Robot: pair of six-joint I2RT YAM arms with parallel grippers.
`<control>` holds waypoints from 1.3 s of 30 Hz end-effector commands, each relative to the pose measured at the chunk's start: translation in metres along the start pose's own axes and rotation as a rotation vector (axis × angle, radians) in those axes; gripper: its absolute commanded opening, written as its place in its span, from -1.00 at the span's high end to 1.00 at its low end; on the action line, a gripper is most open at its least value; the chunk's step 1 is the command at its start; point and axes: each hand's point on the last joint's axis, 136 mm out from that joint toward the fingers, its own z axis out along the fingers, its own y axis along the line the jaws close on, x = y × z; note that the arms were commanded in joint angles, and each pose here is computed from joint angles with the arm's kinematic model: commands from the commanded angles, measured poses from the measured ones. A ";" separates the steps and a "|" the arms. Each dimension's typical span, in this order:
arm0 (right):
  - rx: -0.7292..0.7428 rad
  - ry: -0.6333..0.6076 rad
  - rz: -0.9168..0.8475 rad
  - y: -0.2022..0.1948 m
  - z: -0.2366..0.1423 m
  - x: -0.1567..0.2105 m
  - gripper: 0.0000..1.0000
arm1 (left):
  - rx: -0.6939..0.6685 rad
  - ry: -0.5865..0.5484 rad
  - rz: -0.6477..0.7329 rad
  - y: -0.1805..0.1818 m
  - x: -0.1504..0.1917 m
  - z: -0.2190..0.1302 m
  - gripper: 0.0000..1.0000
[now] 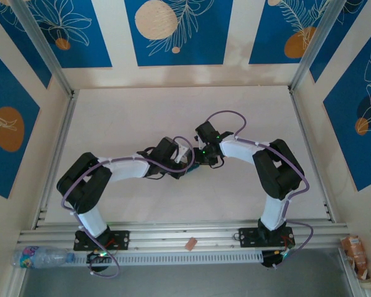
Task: Sort the pills into containers
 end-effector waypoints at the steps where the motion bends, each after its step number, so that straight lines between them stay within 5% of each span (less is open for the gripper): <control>1: 0.097 0.090 0.029 -0.024 0.016 0.028 -0.13 | -0.103 0.218 -0.016 0.022 0.063 0.007 1.00; 21: 0.096 0.092 0.037 -0.026 0.018 0.029 -0.13 | -0.114 0.223 0.008 0.019 0.056 0.005 1.00; 29: 0.091 0.089 0.037 -0.024 0.017 0.027 -0.13 | -0.128 0.278 -0.011 0.027 0.084 0.021 1.00; 39: 0.075 0.069 0.031 -0.017 0.006 0.017 -0.13 | -0.085 0.091 0.030 0.003 0.021 -0.011 0.95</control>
